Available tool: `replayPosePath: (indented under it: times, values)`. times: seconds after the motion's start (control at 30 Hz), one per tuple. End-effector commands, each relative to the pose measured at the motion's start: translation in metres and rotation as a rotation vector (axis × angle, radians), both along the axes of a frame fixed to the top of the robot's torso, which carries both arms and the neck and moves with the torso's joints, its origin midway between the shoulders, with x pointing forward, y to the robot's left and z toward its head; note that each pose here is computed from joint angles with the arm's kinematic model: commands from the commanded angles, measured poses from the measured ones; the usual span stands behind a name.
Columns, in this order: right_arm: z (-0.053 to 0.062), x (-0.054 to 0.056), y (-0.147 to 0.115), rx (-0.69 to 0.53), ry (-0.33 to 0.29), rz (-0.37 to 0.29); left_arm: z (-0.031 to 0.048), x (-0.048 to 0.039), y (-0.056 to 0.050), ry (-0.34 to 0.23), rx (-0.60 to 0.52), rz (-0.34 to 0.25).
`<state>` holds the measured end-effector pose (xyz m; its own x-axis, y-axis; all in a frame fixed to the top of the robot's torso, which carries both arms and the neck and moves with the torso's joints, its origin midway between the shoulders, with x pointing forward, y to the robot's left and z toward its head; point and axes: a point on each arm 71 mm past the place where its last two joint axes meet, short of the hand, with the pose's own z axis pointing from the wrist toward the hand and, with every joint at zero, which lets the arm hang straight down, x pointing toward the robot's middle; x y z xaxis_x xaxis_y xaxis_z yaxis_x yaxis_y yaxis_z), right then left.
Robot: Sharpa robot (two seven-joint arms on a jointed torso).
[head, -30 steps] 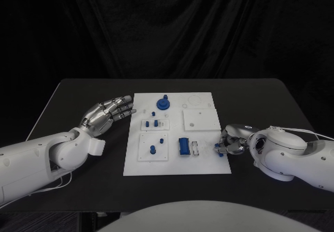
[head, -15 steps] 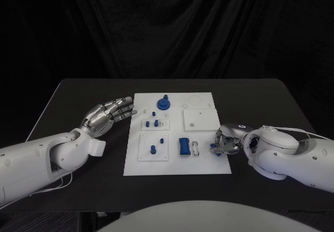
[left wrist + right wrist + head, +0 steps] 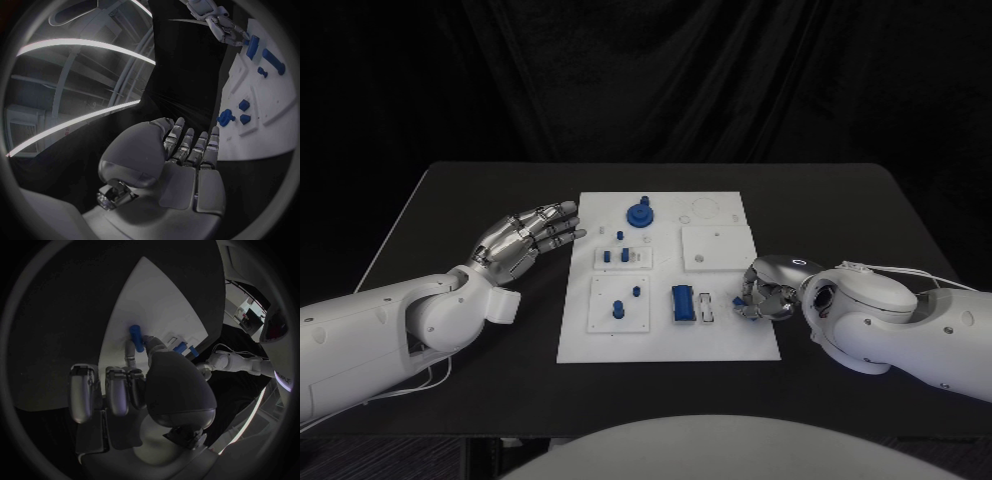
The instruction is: Assemble the parts on the task board
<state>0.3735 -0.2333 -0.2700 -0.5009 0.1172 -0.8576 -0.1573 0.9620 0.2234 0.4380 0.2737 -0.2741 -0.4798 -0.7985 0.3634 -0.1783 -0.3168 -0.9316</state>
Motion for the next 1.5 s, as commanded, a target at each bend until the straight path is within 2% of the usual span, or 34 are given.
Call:
replayPosePath:
  times: [0.03, 0.37, 0.53, 0.83, 1.5]
  values:
    - [-0.009, -0.007, 0.001, 0.142, 0.075, -0.045, 0.0001, -0.0009, -0.002, -0.002, -0.019, -0.010]
    - [-0.002, -0.009, 0.007, 0.388, 0.136, -0.138, -0.0005, -0.0010, -0.001, -0.001, -0.017, -0.008]
    - [-0.001, -0.008, 0.010, 0.440, 0.167, -0.160, -0.0008, -0.0007, -0.003, 0.000, -0.018, -0.011]
    - [-0.004, -0.004, 0.016, 0.452, 0.196, -0.163, -0.0011, -0.0004, -0.003, 0.001, -0.018, -0.012]
    - [-0.011, 0.005, 0.019, 0.351, 0.187, -0.144, -0.0022, 0.0001, -0.006, 0.004, -0.020, -0.019]
